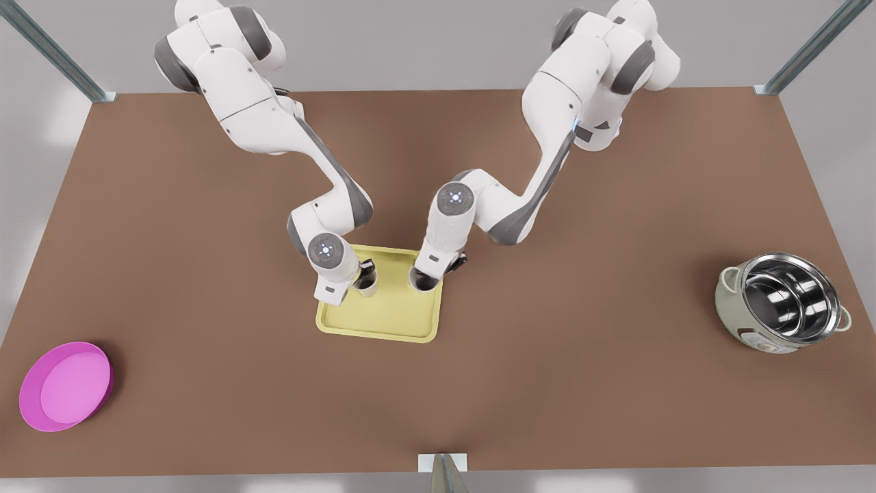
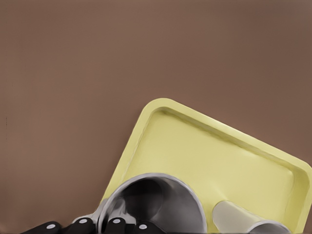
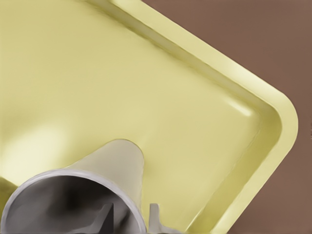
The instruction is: Use the left arm to pick up the white IKEA cup from the tray and place it on the middle-left position; use the right arm to pick up the white IKEA cup from the tray and place it on the middle-right position
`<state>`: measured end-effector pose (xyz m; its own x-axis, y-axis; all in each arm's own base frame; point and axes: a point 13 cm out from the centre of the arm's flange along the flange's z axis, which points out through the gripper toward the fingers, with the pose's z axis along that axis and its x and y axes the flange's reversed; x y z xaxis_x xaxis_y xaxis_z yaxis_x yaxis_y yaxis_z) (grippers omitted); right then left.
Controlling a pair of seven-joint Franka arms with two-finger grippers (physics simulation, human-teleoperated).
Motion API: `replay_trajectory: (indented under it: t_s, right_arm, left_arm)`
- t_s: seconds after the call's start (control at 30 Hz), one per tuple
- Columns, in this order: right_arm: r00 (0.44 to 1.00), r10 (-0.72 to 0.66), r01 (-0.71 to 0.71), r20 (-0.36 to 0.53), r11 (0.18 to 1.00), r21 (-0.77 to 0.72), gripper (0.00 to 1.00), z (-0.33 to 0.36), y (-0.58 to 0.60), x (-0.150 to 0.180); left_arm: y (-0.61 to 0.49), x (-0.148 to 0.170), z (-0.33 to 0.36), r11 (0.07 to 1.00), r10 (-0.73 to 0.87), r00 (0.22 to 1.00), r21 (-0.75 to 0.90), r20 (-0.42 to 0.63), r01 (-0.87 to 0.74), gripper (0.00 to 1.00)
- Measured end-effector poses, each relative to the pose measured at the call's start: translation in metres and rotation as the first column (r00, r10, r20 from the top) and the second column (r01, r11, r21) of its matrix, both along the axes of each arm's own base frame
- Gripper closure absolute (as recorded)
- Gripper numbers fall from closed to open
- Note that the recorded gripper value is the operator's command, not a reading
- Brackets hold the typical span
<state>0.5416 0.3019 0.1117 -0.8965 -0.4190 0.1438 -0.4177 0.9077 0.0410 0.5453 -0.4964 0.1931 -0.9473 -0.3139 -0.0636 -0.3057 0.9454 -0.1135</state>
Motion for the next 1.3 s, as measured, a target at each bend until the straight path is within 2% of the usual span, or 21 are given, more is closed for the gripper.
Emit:
replay_trajectory:
  t_s: [0.07, 0.13, 0.17, 0.37, 0.5, 0.53, 0.57, 0.6, 0.77, 0.93, 0.97, 1.03, 1.07, 1.2, 1.3]
  right_arm:
    - [1.0, -0.001, 0.001, 0.0, 1.0, 0.001, 0.71, 0.001, 0.0, 0.0]
    - [1.0, -0.002, 0.002, -0.001, 1.0, 0.001, 0.76, 0.002, 0.0, 0.0]
    - [1.0, -0.003, 0.003, -0.001, 1.0, 0.001, 0.78, 0.004, -0.001, 0.001]
    - [0.999, -0.039, 0.039, 0.036, 0.999, 0.011, 0.81, 0.058, -0.019, 0.024]
    - [0.986, -0.14, 0.138, 0.089, 0.99, 0.032, 0.81, 0.126, -0.078, 0.074]
    - [0.981, -0.166, 0.163, 0.097, 0.986, 0.035, 0.81, 0.138, -0.096, 0.085]
    - [0.977, -0.189, 0.187, 0.099, 0.982, 0.036, 0.81, 0.146, -0.116, 0.094]
    - [0.973, -0.211, 0.209, 0.093, 0.977, 0.033, 0.81, 0.148, -0.136, 0.1]
    - [0.959, -0.276, 0.275, 0.057, 0.961, 0.026, 0.82, 0.137, -0.227, 0.12]
    - [0.959, -0.279, 0.276, 0.043, 0.959, 0.057, 0.82, 0.115, -0.29, 0.149]
    - [0.96, -0.276, 0.272, 0.042, 0.96, 0.07, 0.82, 0.111, -0.3, 0.155]
    - [0.964, -0.263, 0.259, 0.04, 0.962, 0.091, 0.82, 0.093, -0.321, 0.167]
    - [0.967, -0.254, 0.25, 0.033, 0.963, 0.099, 0.82, 0.081, -0.332, 0.17]
    - [0.984, -0.178, 0.174, 0.025, 0.978, 0.119, 0.82, 0.042, -0.342, 0.171]
    - [0.993, -0.113, 0.108, 0.034, 0.986, 0.125, 0.82, 0.029, -0.341, 0.173]
  left_arm:
    - [0.089, -0.016, 0.018, 0.996, 0.089, 0.994, 0.004, -0.056, -0.089, 0.76]
    - [0.157, -0.048, -0.002, 0.991, 0.137, 0.985, 0.021, -0.103, -0.136, 0.76]
    - [0.175, -0.054, -0.01, 0.989, 0.146, 0.983, 0.02, -0.11, -0.145, 0.76]
    - [0.278, -0.014, -0.066, 0.979, 0.202, 0.977, 0.04, -0.073, -0.199, 0.74]
    - [0.289, 0.001, -0.089, 0.989, 0.144, 0.989, 0.034, -0.024, -0.143, 0.74]
    - [0.288, 0.005, -0.09, 0.991, 0.127, 0.992, 0.03, -0.009, -0.127, 0.7]
    - [0.288, 0.008, -0.089, 0.993, 0.111, 0.994, 0.026, 0.006, -0.111, 0.19]
    - [0.288, 0.012, -0.087, 0.995, 0.096, 0.995, 0.022, 0.02, -0.097, 0.0]
    - [0.285, 0.026, -0.071, 1.0, 0.022, 0.997, 0.009, 0.078, -0.023, 0.0]
    - [0.283, 0.034, 0.02, 0.998, -0.065, 0.992, -0.013, 0.112, 0.067, 0.0]
    - [0.287, 0.052, 0.056, 0.997, -0.068, 0.988, -0.017, 0.138, 0.071, 0.0]
    - [0.321, 0.107, 0.162, 0.999, -0.037, 0.974, -0.021, 0.224, 0.043, 0.0]
    - [0.359, 0.12, 0.199, 1.0, -0.01, 0.971, -0.012, 0.237, 0.013, 0.0]
    - [0.479, 0.094, 0.224, 0.998, 0.066, 0.99, 0.005, 0.128, -0.067, 0.0]
    - [0.473, 0.081, 0.217, 1.0, -0.005, 0.998, 0.022, 0.057, 0.004, 0.0]
